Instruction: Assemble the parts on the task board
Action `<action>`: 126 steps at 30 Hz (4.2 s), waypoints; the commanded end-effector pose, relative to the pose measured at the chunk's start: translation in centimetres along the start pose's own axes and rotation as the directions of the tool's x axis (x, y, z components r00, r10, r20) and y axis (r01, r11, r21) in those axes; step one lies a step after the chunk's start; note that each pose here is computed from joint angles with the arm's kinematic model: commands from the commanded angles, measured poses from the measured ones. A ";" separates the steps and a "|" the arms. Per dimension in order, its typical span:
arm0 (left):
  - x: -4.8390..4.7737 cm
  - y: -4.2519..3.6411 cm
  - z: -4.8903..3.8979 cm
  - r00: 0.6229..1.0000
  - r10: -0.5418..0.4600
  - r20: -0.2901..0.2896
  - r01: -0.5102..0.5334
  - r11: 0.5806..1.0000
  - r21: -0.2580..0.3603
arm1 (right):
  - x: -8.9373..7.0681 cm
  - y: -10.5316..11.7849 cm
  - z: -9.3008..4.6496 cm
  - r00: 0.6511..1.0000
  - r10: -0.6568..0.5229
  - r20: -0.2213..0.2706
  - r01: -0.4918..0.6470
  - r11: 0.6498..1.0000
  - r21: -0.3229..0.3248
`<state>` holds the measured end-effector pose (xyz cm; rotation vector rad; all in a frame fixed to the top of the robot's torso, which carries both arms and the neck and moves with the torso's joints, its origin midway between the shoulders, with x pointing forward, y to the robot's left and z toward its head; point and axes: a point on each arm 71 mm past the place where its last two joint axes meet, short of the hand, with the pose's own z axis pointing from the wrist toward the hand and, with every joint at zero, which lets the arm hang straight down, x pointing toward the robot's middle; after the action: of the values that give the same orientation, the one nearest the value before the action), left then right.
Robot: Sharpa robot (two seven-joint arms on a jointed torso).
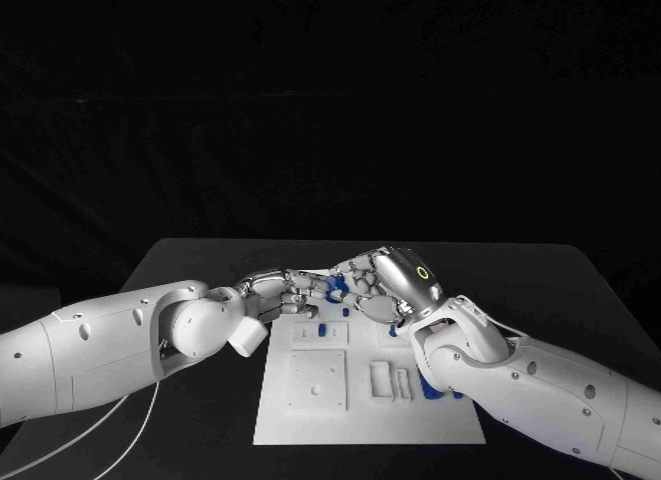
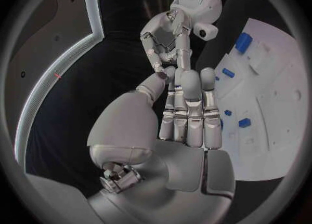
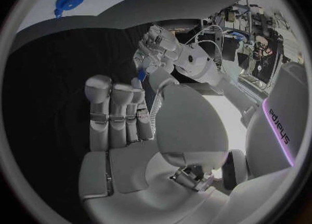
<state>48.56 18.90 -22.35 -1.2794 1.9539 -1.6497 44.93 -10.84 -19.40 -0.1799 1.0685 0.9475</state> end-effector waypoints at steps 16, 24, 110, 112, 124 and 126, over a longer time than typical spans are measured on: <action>0.60 -0.16 0.15 0.999 0.001 -0.042 -0.001 1.000 0.004 | 0.3 0.4 0.0 1.000 0.014 -0.017 -0.015 1.000 -0.021; 0.59 -0.14 0.18 0.999 0.003 -0.040 -0.003 1.000 0.001 | 0.3 0.4 0.0 1.000 0.026 -0.017 -0.026 0.999 -0.021; 0.72 -0.14 0.15 0.997 0.033 -0.066 -0.032 0.999 0.002 | 0.1 0.2 -0.1 0.999 0.044 0.003 -0.044 0.999 -0.019; 0.72 -0.12 0.15 0.997 0.033 -0.066 -0.033 0.999 0.000 | 0.1 0.3 -0.1 0.999 0.045 0.004 -0.045 0.999 -0.021; 0.72 -0.07 0.16 0.997 0.033 -0.067 -0.034 0.999 -0.008 | 0.2 -0.2 -0.2 0.999 0.041 -0.017 -0.041 0.999 -0.001; 0.73 -0.08 0.17 0.997 0.034 -0.068 -0.034 0.999 -0.007 | 0.2 -0.2 -0.2 0.999 0.041 -0.011 -0.041 0.999 -0.001</action>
<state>48.39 18.38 -22.18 -1.2146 2.0021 -1.6726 44.85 -10.82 -19.76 -0.1720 1.0892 0.9913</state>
